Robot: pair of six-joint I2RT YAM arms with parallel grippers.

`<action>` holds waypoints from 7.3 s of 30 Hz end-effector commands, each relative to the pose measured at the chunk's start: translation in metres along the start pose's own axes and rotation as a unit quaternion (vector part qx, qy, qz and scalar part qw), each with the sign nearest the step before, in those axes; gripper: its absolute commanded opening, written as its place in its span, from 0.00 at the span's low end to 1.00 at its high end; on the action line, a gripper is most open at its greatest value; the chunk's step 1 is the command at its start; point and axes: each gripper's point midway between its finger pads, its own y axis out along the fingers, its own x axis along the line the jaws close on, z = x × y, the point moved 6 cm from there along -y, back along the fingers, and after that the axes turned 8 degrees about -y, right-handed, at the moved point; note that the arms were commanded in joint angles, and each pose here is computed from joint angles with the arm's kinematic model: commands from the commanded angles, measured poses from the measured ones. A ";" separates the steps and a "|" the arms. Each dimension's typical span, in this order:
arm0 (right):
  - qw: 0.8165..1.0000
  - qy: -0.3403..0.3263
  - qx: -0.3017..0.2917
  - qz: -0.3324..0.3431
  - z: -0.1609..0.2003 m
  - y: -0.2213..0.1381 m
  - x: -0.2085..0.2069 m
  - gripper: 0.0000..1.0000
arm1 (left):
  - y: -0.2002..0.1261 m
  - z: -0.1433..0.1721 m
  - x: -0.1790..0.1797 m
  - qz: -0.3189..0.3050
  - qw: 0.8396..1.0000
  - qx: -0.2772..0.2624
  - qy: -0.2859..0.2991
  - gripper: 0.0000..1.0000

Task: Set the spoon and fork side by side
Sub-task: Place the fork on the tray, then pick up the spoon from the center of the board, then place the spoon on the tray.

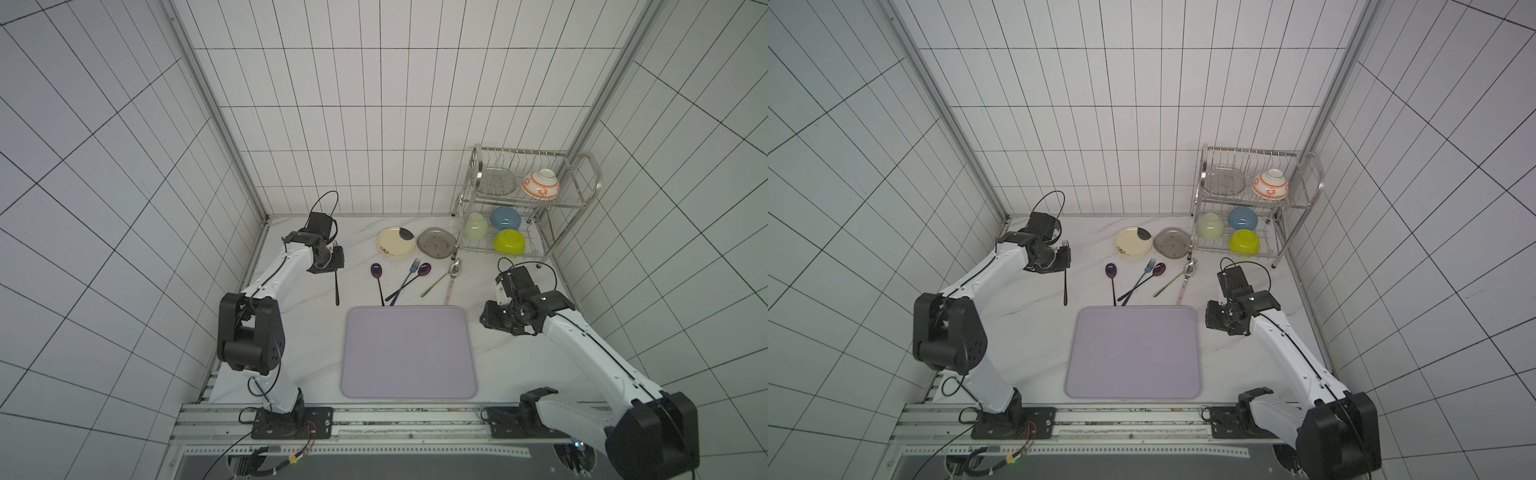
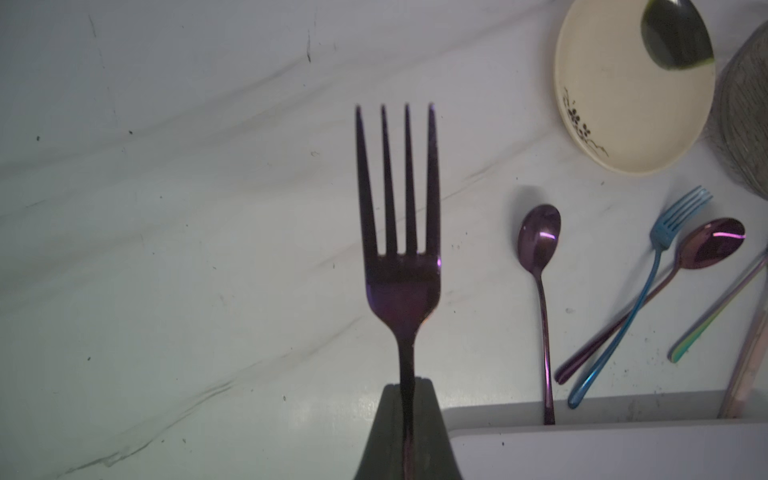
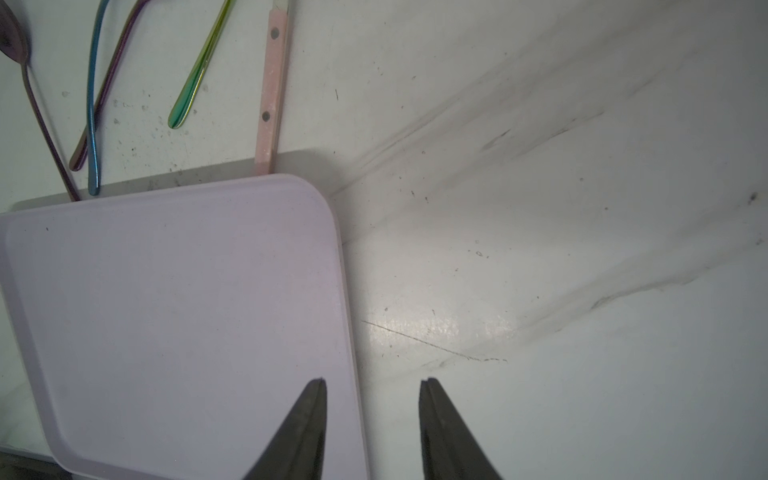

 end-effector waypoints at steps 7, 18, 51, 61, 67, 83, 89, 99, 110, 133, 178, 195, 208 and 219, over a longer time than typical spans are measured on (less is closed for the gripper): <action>1.000 -0.008 0.012 -0.002 0.005 -0.001 -0.001 0.40 | -0.017 0.145 -0.025 -0.014 0.998 0.062 -0.015 0.00; 1.000 -0.010 0.021 -0.015 0.012 0.000 0.000 0.39 | 0.017 0.180 -0.012 -0.054 0.997 0.050 -0.002 0.00; 1.000 -0.008 0.016 -0.015 0.016 -0.003 -0.001 0.40 | 0.039 0.209 0.000 -0.082 0.994 0.069 0.027 0.13; 1.000 -0.010 0.017 -0.014 0.016 -0.002 -0.001 0.40 | 0.032 0.205 -0.008 -0.058 0.996 0.063 0.028 0.24; 1.000 -0.009 0.014 -0.010 0.016 -0.003 -0.002 0.39 | 0.009 0.185 -0.026 -0.033 0.999 0.036 0.025 0.38; 1.000 -0.006 0.010 -0.006 0.012 0.001 -0.002 0.40 | 0.043 0.047 -0.111 -0.097 0.995 -0.018 -0.025 0.71; 1.000 -0.004 0.003 -0.009 0.007 0.002 -0.001 0.40 | 0.099 0.025 -0.115 -0.134 0.991 0.014 -0.029 0.64; 1.000 -0.002 0.006 -0.001 0.007 0.007 -0.003 0.39 | 0.141 0.035 -0.113 -0.149 0.986 0.061 -0.036 0.47; 1.000 0.001 0.013 0.004 0.009 0.010 -0.005 0.39 | 0.160 0.043 -0.101 -0.115 0.986 0.098 -0.077 0.21; 1.000 -0.001 0.020 0.006 0.007 0.006 -0.004 0.39 | 0.078 -0.070 -0.095 -0.047 0.998 -0.046 0.004 0.00; 0.999 -0.014 0.042 -0.023 0.017 0.011 0.001 0.39 | 0.033 0.206 -0.057 -0.115 0.993 0.014 0.034 0.00; 0.999 -0.011 0.047 -0.019 0.017 0.012 0.000 0.39 | 0.041 0.217 -0.048 -0.111 0.993 0.032 0.028 0.00; 0.999 -0.012 0.049 -0.018 0.017 0.013 0.000 0.39 | 0.046 0.222 -0.042 -0.121 0.991 0.039 0.032 0.01; 0.998 -0.012 0.052 -0.017 0.017 0.014 0.000 0.39 | 0.050 0.226 -0.039 -0.123 0.991 0.046 0.026 0.05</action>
